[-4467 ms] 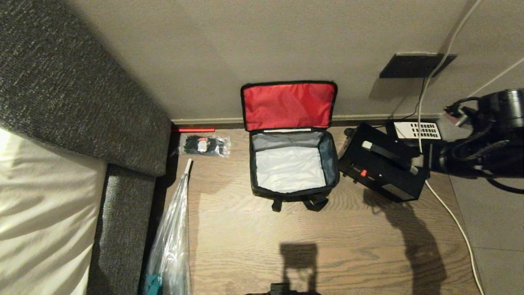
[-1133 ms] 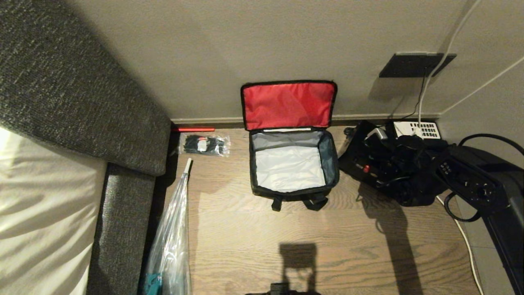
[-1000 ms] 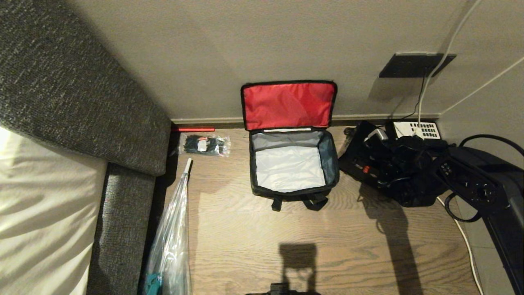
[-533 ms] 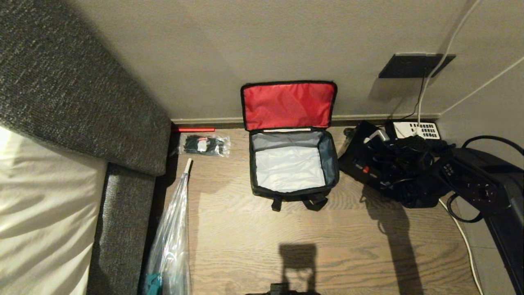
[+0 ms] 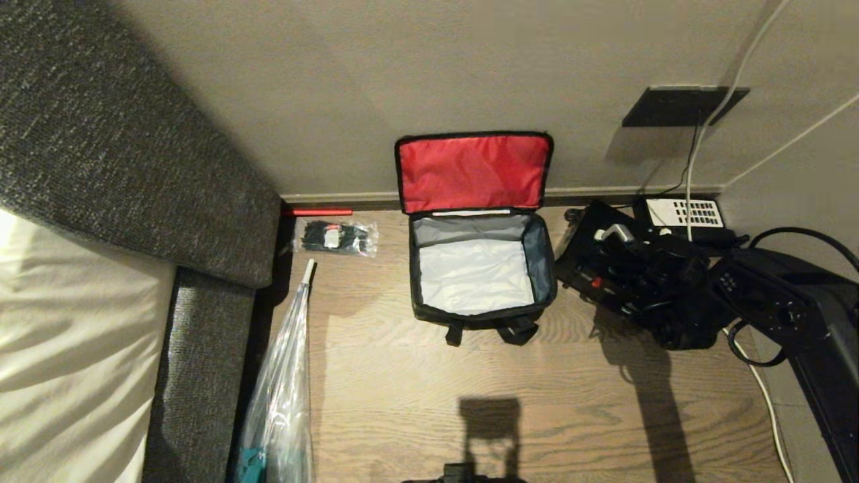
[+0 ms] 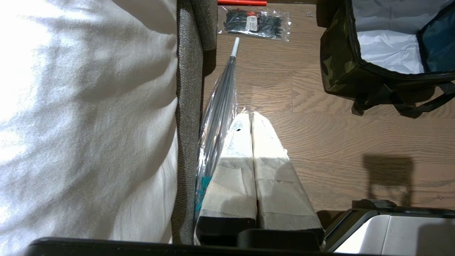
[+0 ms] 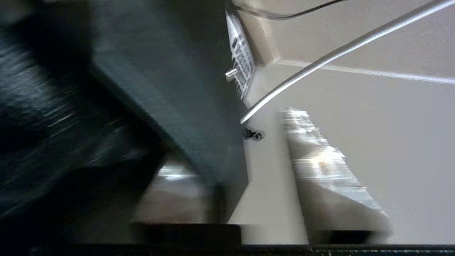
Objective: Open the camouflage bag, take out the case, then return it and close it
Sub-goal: Grip the handle again, then place the black box back
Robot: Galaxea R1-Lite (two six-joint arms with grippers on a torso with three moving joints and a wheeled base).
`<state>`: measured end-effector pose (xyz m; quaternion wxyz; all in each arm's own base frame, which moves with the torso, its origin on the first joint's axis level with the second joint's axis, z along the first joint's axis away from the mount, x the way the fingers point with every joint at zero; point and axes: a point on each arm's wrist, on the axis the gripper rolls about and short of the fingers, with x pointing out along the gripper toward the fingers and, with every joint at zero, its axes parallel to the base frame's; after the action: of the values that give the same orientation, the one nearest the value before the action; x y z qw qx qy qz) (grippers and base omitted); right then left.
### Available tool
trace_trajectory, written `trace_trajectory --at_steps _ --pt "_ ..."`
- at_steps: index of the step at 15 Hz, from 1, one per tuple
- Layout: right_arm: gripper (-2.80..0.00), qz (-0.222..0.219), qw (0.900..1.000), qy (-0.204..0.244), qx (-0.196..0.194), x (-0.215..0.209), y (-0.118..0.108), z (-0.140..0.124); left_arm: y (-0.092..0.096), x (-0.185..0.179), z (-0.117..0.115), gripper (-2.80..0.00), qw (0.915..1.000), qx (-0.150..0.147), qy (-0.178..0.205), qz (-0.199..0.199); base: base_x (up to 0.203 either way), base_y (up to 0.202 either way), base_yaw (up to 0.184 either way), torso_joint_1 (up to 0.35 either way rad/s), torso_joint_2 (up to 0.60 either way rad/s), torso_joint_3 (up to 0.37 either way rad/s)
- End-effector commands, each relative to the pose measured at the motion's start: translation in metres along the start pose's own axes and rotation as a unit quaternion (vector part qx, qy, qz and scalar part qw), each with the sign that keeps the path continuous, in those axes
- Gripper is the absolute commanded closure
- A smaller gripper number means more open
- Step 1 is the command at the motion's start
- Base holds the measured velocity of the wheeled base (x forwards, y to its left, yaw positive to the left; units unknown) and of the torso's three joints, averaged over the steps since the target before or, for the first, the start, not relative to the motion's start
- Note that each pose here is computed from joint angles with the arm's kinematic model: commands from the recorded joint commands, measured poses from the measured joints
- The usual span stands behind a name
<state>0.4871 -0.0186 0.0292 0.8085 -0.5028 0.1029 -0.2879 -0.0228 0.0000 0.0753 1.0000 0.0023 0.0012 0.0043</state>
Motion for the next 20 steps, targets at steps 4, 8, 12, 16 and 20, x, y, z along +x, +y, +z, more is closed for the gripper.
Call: trace_trajectory --at_steps 4,8,12,16,20 --pt "0.00 0.003 1.000 -0.017 0.004 -0.016 -0.002 0.014 0.000 0.000 -0.001 0.00 1.0000 0.000 0.000 0.000 0.000 0.000 0.000 0.000 0.00 0.000" --pt "0.00 0.001 1.000 -0.021 0.008 -0.030 -0.037 0.022 0.000 0.000 -0.001 0.00 1.0000 0.000 0.000 0.000 0.000 0.000 0.000 0.000 0.00 0.000" --pt "0.00 -0.039 0.998 -0.039 0.014 -0.054 -0.124 0.041 0.000 0.000 0.000 0.00 1.0000 0.000 -0.001 0.000 0.000 0.000 0.000 0.000 0.00 0.000" --pt "0.00 -0.047 0.998 -0.049 -0.014 -0.088 -0.181 0.039 0.000 0.000 -0.001 0.00 1.0000 0.000 0.000 0.000 0.000 0.000 0.000 0.000 0.00 0.000" --pt "0.00 -0.057 0.995 -0.076 -0.039 -0.115 -0.224 0.045 0.000 0.000 0.000 0.00 1.0000 0.000 0.000 0.000 0.000 0.000 0.000 0.000 0.00 0.000"
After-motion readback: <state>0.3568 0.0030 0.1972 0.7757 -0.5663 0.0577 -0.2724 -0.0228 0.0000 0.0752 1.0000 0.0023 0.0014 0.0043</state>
